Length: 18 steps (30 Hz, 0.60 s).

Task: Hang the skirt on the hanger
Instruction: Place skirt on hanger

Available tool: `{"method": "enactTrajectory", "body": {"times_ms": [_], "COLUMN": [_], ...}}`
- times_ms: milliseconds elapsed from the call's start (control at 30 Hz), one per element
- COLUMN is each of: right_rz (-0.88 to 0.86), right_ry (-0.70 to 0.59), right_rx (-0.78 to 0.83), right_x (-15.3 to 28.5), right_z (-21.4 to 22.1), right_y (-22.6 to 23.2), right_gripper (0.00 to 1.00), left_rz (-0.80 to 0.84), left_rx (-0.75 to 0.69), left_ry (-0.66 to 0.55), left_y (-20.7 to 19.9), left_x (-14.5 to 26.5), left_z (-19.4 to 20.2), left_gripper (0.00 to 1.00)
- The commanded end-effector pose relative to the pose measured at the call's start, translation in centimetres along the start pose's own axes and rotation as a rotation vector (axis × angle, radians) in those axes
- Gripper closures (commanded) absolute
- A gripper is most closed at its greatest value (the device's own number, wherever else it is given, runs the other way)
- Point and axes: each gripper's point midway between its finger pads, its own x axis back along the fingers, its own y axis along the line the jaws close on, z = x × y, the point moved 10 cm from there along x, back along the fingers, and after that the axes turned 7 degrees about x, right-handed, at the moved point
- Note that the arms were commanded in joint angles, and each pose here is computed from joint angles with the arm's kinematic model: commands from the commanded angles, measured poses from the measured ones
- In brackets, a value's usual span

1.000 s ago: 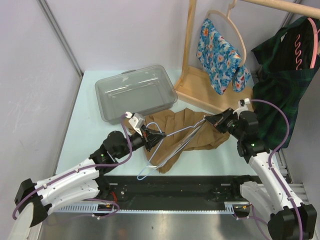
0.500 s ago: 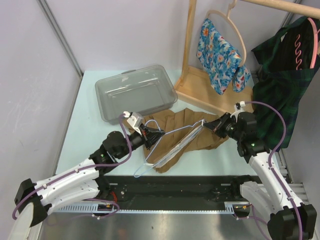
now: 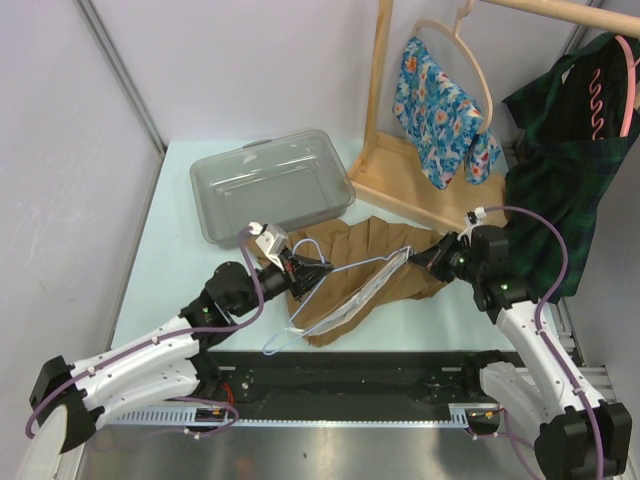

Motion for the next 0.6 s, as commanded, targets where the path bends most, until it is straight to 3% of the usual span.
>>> {"method": "enactTrajectory", "body": {"times_ms": [0,133,233,267,367,567], "right_rz": [-0.035,-0.057,-0.085,-0.094,-0.118,-0.122], "right_ry": [-0.033,-0.030,-0.015,-0.016,-0.023,-0.052], "right_rx": [0.000,-0.006,-0.001,0.002,0.010,0.005], "right_x": [-0.2,-0.3,-0.3,-0.2,0.1,0.6], "right_z": [-1.1,-1.2,-1.2,-1.2,-1.3,-1.7], "right_y": [0.8,1.0,1.2,1.3,1.6,1.6], "right_gripper": [0.97,0.95,0.74,0.60,0.47,0.44], "left_rz": [0.178,0.205,0.210,0.208,0.205,0.168], "left_rx": [0.015,0.024,0.025,0.025,0.026,0.030], "left_ry": [-0.076,-0.078,-0.087,-0.081,-0.086,-0.084], "left_y": [-2.1,-2.3,-2.4,-2.3,-2.2,-1.5], "left_x": [-0.3,-0.1,-0.1,-0.3,-0.5,-1.4], "left_z": [-1.7,-1.6,-1.7,-1.6,-1.6,-1.0], "left_gripper": [1.00,1.00,1.00,1.00,1.00,1.00]}}
